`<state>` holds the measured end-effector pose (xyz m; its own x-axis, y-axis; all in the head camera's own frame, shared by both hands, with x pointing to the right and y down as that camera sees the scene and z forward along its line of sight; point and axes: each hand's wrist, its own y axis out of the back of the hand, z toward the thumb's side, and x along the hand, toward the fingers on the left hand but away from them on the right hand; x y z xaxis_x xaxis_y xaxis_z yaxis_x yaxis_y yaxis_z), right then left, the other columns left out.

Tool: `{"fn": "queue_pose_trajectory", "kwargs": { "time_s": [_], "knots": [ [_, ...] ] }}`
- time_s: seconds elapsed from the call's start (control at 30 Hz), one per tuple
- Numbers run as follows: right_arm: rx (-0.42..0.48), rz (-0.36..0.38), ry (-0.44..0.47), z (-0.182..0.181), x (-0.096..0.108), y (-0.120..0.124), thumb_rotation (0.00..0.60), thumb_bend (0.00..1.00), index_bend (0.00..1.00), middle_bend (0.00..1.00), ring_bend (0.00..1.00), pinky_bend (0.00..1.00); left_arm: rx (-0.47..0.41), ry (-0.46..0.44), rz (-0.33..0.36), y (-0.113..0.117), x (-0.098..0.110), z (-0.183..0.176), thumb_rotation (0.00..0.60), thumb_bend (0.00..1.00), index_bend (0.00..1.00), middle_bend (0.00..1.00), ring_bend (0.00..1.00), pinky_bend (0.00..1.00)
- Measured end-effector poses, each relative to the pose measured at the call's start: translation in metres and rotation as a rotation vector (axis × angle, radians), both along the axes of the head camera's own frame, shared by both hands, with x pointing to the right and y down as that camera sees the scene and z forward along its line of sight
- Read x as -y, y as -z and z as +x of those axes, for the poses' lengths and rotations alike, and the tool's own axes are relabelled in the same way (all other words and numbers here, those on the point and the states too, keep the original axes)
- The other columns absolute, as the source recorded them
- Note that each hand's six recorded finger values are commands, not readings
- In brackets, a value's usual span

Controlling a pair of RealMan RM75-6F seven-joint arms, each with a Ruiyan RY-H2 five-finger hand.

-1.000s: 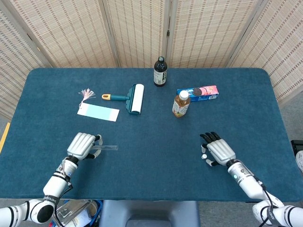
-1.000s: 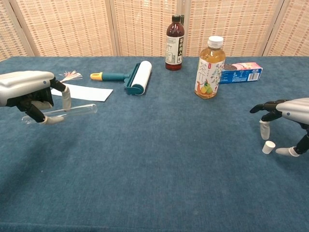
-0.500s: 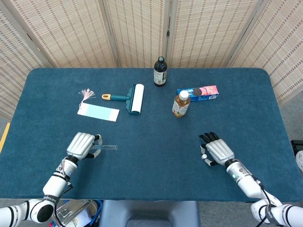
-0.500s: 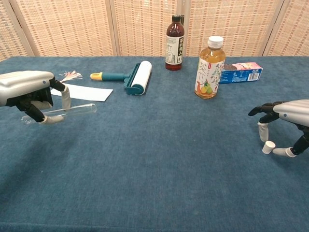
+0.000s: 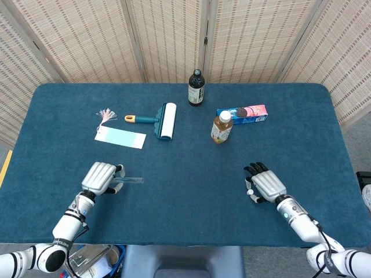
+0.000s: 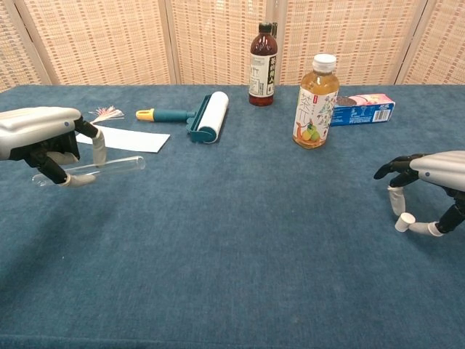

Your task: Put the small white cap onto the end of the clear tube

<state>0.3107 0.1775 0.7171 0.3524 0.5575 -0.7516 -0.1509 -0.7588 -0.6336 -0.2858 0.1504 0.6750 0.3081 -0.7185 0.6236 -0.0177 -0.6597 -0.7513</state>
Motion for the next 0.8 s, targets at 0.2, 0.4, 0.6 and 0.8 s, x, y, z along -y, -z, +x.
{"fn": "queue_pose_trajectory", "kwargs": {
  "time_s": [0.2,0.4,0.6,0.8],
  "knots": [
    [0.003,-0.002,-0.001,0.000,0.000,0.000,0.600,0.34,0.53,0.14,0.00,0.00,0.000,0.001,0.001,0.000,0.001,0.000,0.600,0.33,0.64,1.00,1.00,1.00],
    [0.024,0.017,-0.005,-0.002,0.003,0.010,0.600,0.37,0.57,0.18,0.00,0.00,-0.008,0.011,0.002,0.002,0.006,-0.001,0.600,0.33,0.64,1.00,1.00,1.00],
    [0.077,0.074,-0.019,-0.007,0.017,0.039,0.600,0.38,0.62,0.21,0.00,0.00,-0.058,0.045,-0.013,0.007,0.015,0.002,0.600,0.34,0.64,1.00,1.00,1.00],
    [0.180,0.134,-0.063,-0.018,0.040,0.082,0.600,0.39,0.63,0.22,0.00,0.00,-0.144,0.094,-0.034,0.013,0.029,0.013,0.600,0.34,0.64,1.00,1.00,1.00]
  ]
}}
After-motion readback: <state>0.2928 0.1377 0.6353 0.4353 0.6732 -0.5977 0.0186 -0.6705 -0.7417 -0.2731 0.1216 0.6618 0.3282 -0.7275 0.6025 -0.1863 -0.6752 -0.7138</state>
